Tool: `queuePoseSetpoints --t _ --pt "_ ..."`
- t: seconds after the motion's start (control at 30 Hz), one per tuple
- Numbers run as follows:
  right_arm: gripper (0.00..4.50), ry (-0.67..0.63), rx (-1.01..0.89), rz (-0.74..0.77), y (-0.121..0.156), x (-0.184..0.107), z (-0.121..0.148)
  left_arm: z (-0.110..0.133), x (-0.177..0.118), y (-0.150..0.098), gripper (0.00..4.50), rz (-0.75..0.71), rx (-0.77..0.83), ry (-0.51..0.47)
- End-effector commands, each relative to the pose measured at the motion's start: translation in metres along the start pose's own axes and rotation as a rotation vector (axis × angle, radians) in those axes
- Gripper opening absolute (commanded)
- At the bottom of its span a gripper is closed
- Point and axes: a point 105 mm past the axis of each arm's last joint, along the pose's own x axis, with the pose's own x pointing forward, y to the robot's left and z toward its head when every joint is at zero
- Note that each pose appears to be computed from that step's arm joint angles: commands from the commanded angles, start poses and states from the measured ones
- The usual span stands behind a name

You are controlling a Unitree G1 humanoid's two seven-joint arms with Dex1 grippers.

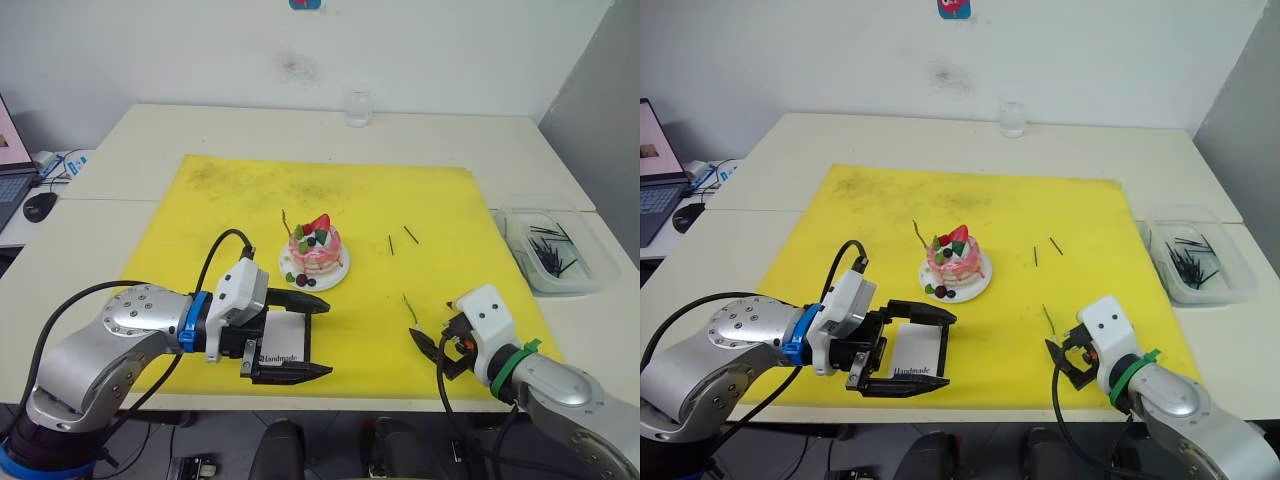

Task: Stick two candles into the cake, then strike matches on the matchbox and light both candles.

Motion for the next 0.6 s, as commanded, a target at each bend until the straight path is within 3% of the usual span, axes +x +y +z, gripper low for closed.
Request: queuePoseSetpoints --t 0.03,0.13,0.2,0.27,0.53,0.6 --pt "4.5 -0.025 0.007 -0.02 0.003 0.002 0.002 0.012 0.005 -0.005 4.45 -0.021 0.058 -0.057" --pt "3.93 -0.008 0.037 -0.029 0.005 0.004 -0.002 0.01 0.005 -0.004 4.5 -0.019 0.059 -0.054" --pt "3.23 -0.004 0.052 -0.02 0.008 0.004 -0.002 0.01 0.005 -0.004 4.5 -0.018 0.057 -0.052" --pt "2.98 -0.001 0.062 -0.015 0.008 0.004 -0.001 0.009 0.005 -0.003 4.5 -0.016 0.056 -0.051" --pt "0.02 0.034 0.086 0.014 0.013 0.0 -0.002 0.007 0.005 -0.005 4.5 -0.013 0.051 -0.053" --pt "0.02 0.021 0.099 0.019 0.013 -0.002 0.002 0.007 0.006 -0.006 4.5 -0.013 0.051 -0.054"
